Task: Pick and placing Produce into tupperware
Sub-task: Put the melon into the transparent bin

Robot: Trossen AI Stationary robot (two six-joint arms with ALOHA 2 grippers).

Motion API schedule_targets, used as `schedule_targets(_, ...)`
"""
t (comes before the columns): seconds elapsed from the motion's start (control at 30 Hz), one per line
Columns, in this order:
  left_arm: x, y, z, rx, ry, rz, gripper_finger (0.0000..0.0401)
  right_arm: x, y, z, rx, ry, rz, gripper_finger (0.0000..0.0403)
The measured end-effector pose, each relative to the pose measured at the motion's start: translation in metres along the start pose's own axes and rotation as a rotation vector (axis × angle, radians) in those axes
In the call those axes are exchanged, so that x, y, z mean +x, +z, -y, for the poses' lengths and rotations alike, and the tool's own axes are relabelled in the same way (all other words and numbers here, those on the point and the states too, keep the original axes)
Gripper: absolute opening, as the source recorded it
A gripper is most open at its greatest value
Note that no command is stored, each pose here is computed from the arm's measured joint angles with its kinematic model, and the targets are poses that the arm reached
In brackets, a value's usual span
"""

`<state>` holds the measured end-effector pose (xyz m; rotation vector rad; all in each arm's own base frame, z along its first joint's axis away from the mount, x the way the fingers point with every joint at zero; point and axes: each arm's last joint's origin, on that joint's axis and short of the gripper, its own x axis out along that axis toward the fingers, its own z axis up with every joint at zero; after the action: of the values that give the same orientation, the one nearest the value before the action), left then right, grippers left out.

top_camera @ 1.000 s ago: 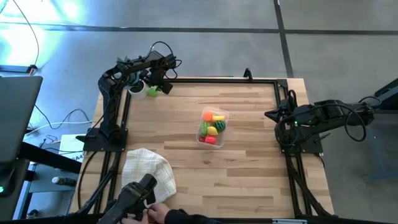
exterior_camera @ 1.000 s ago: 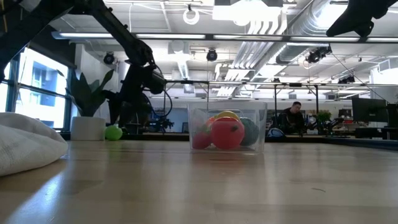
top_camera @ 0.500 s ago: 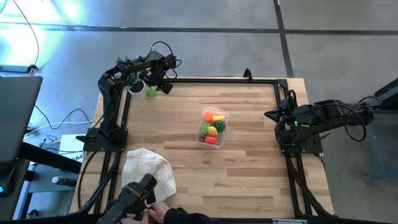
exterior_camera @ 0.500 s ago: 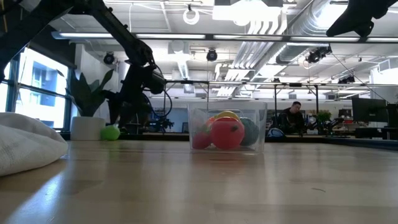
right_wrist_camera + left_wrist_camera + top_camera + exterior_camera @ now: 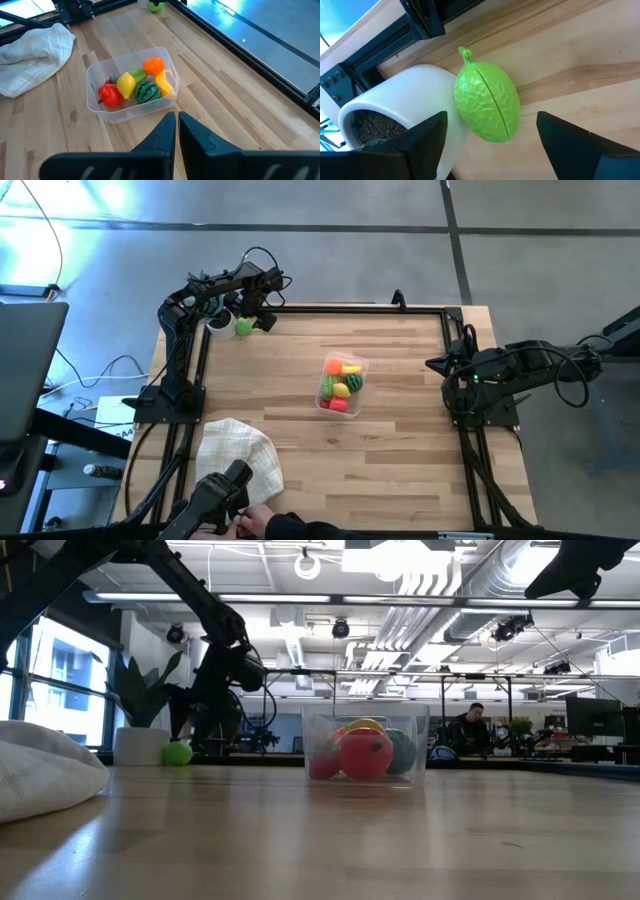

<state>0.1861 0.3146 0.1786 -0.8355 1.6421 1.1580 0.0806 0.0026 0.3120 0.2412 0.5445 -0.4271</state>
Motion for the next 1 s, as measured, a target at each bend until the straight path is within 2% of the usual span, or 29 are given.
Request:
schedule_targets(0.23,0.000,0.000,0.000,0.022,0.007,0.002,0.0303,0.000,0.000,0.000,0.001,0.000,0.000,0.0011)
schedule_targets(0.53,0.017,0.006,0.007,0.068,0.007,-0.054,0.0299,0.000,0.000,0.000,0.003,0.000,0.000,0.0011)
schedule_targets(1.0,0.021,0.007,0.008,0.088,0.014,-0.062,0.0299,0.000,0.000,0.000,0.000,0.000,0.000,0.0011)
